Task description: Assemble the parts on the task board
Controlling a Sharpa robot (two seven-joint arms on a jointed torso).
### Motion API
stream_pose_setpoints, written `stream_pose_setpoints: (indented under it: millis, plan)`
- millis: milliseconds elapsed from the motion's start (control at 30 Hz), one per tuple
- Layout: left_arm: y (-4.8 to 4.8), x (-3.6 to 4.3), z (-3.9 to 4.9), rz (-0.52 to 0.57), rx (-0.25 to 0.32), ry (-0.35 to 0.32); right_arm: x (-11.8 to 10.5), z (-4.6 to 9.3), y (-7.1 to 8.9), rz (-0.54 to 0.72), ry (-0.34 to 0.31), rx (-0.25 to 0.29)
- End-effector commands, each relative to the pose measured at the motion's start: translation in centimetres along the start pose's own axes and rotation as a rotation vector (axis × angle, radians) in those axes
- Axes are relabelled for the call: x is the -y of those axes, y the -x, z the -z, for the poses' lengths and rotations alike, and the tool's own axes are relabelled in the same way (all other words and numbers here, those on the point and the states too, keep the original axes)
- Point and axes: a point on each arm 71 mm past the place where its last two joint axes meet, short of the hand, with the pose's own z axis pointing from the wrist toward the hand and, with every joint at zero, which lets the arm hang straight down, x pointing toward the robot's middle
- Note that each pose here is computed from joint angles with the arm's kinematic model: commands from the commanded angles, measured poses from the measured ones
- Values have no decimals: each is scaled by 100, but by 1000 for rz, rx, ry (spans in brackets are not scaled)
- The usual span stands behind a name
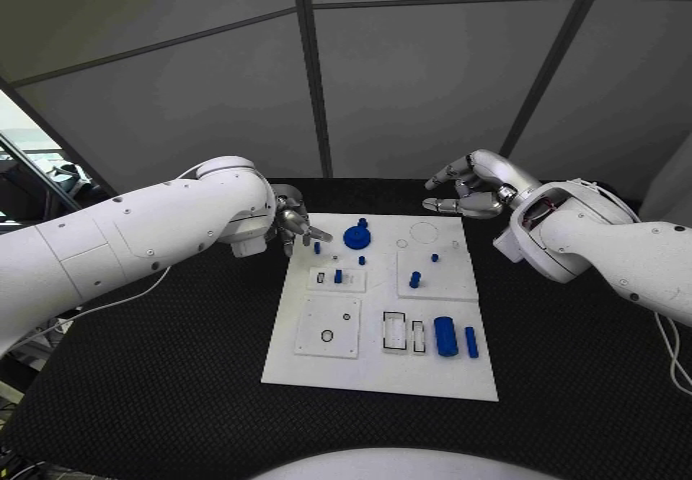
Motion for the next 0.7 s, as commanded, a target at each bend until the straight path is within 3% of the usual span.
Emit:
stream_pose_setpoints:
  millis: [33, 300, 700]
  plan:
    - [25, -23, -65, -14, -50, 1, -21, -9, 6, 3, 12, 1]
    - [119, -52, -216, 13, -30, 10, -23, -15, 2, 3, 12, 0]
    - [113, -53, -293, 57, -34, 5, -23, -17, 0, 3, 12, -1]
